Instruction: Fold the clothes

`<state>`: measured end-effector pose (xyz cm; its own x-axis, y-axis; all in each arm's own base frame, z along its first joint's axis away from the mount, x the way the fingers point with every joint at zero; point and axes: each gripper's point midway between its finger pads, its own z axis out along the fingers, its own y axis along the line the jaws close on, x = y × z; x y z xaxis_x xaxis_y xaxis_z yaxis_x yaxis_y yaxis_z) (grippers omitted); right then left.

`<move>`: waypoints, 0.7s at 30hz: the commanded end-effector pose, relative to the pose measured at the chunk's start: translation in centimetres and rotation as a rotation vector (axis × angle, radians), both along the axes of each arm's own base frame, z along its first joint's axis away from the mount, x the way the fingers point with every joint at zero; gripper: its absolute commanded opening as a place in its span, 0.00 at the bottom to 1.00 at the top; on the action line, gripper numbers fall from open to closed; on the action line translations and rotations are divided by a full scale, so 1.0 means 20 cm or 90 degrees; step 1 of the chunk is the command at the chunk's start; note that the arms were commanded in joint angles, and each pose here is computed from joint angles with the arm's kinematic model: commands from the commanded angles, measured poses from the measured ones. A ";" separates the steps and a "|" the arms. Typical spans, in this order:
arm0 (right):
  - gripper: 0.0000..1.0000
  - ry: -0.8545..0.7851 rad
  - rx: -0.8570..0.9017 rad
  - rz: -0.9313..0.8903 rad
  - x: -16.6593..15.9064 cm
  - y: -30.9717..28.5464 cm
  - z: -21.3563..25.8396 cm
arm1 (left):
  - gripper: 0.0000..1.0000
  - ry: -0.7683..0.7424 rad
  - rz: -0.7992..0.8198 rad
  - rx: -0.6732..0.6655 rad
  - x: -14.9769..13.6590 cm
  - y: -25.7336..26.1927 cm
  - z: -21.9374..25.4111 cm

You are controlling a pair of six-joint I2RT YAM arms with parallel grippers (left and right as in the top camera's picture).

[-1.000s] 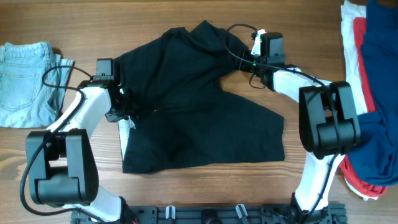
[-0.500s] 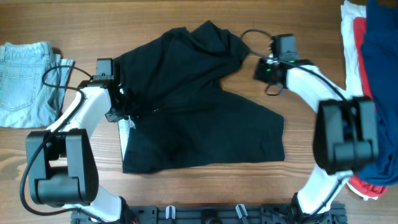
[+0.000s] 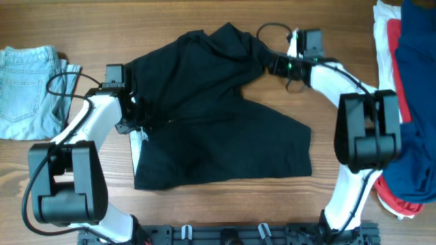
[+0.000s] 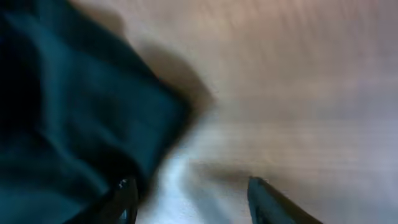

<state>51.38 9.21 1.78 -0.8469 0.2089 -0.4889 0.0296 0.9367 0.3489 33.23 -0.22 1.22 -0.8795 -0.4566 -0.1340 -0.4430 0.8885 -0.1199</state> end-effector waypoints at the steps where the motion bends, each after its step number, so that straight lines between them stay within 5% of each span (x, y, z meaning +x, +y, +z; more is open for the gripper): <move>1: 0.62 -0.007 0.025 0.066 0.10 0.14 -0.03 | 0.04 0.004 0.008 0.007 -0.01 0.01 -0.02; 7: 0.61 0.036 0.016 0.071 0.09 0.20 -0.23 | 0.04 -0.003 0.008 0.007 0.01 0.01 -0.02; 8: 0.54 0.036 0.020 0.076 0.09 0.21 -0.26 | 0.04 -0.003 0.008 0.007 0.01 0.01 -0.02; 9: 0.24 0.035 0.020 0.081 0.09 0.23 -0.28 | 0.04 -0.003 0.008 0.007 0.01 0.01 -0.02; 10: 0.05 0.037 0.018 0.084 0.08 0.23 -0.28 | 0.04 -0.003 0.008 0.007 0.01 0.01 -0.02; 15: 0.04 0.039 -0.094 -0.033 0.06 -0.11 0.03 | 0.05 -0.002 0.008 0.007 0.00 0.01 -0.02; 18: 0.04 0.067 -0.199 -0.161 -0.19 -0.47 0.48 | 0.05 -0.003 0.008 0.007 0.01 0.01 -0.02; 21: 0.04 0.189 -0.276 -0.185 -0.48 -0.59 0.47 | 0.05 -0.001 0.008 0.007 0.00 0.01 -0.02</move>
<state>43.86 1.28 11.36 -0.9018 0.2618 -0.3439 0.2560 0.9646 0.0630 33.78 -1.09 1.36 -0.8837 -0.4458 -0.1426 -0.4250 0.8919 -0.1543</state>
